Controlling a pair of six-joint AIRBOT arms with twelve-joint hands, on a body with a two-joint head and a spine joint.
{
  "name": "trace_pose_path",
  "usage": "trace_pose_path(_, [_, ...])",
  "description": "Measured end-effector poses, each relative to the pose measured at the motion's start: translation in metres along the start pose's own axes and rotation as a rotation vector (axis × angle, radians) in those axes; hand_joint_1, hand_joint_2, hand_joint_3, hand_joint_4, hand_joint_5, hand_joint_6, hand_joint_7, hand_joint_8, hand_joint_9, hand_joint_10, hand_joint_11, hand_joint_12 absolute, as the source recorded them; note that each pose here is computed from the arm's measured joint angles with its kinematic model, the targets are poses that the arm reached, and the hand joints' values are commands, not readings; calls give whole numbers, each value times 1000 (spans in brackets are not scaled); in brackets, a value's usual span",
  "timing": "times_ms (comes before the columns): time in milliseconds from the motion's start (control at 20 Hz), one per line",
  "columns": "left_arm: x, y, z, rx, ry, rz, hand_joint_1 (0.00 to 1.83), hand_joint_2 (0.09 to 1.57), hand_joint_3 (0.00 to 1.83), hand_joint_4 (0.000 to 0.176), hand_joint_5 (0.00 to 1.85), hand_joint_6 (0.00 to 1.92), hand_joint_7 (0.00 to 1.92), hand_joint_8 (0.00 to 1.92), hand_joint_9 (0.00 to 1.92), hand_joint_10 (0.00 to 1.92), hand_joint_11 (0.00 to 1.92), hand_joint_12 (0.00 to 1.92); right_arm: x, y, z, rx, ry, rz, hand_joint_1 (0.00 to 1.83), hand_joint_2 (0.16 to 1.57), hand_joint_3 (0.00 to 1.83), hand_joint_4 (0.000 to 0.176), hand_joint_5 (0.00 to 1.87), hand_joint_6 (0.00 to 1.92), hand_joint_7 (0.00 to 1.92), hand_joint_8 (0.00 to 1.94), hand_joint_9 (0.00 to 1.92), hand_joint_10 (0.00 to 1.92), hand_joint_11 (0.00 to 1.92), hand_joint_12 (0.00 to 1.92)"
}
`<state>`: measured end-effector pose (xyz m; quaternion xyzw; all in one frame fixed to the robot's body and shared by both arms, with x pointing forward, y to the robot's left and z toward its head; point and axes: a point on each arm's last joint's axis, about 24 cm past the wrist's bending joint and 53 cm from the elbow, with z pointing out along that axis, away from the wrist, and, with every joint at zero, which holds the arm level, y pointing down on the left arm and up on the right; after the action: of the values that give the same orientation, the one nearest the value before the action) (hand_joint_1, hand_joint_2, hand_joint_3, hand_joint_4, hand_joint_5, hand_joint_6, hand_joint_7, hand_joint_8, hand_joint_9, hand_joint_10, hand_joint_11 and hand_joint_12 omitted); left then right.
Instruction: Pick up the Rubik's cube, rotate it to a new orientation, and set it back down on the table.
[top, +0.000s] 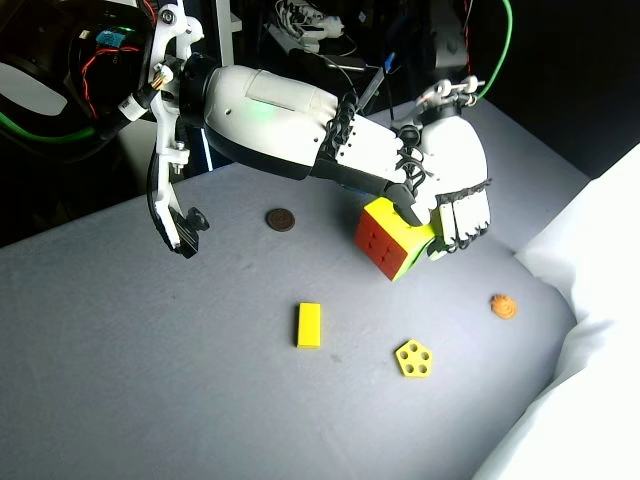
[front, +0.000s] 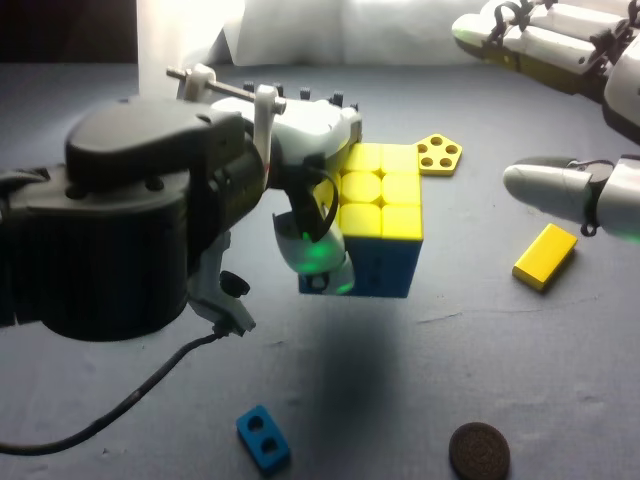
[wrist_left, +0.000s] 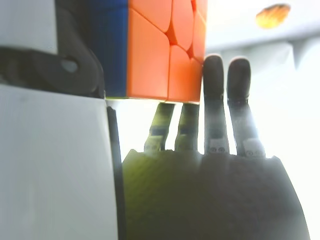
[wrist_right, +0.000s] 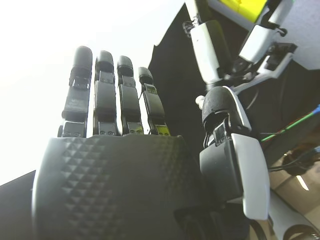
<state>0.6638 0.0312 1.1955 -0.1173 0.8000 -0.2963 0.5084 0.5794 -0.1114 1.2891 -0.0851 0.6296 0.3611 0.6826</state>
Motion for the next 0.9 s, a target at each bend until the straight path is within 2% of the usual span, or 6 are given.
trace_pose_path(150, [-7, -8, -3, 10, -5, -21, 1137, 1058, 2, 0, 143, 1498, 49, 1592, 45, 1659, 0, 1750, -4, -6, 2, 31, 19, 44, 0, 1313, 0, 0, 152, 11, 504, 55, 449, 287, 0, 1145])
trace_pose_path(300, [-9, -12, -7, 14, 1, -34, 1150, 1043, 0, 0, 155, 1502, 41, 1632, 53, 1684, 14, 1752, 0, -9, 2, 44, 68, 87, 0, 1317, 1, 0, 173, 5, 666, 133, 317, 1202, 0, 1547])
trace_pose_path(450, [-11, -19, -11, 26, 4, -51, 1144, 1040, 0, 0, 174, 1478, 63, 1603, 61, 1672, 14, 1758, 14, -11, -2, 58, 147, 122, 25, 1323, 1, 0, 164, 0, 393, 1152, 276, 1624, 41, 1872])
trace_pose_path(500, [-14, -21, -11, 30, -2, -52, 1157, 1034, 0, 0, 195, 1477, 81, 1601, 75, 1669, 35, 1754, 12, -10, -2, 56, 154, 133, 18, 1326, 1, 0, 146, 2, 354, 1360, 253, 1745, 43, 1911])
trace_pose_path(650, [-17, -24, -12, 37, -7, -55, 1132, 1028, 0, 0, 170, 1493, 70, 1607, 56, 1675, 18, 1752, 4, -5, 0, 47, 163, 175, 9, 1339, 2, 0, 117, 2, 364, 1629, 326, 1909, 212, 1921])
trace_pose_path(900, [-17, -25, -13, 34, -8, -59, 1141, 1081, 8, 0, 137, 1479, 36, 1626, 42, 1685, 4, 1758, 27, -2, -5, 51, 265, 189, 1, 1344, 3, 0, 122, 6, 443, 1763, 439, 1921, 299, 1921])
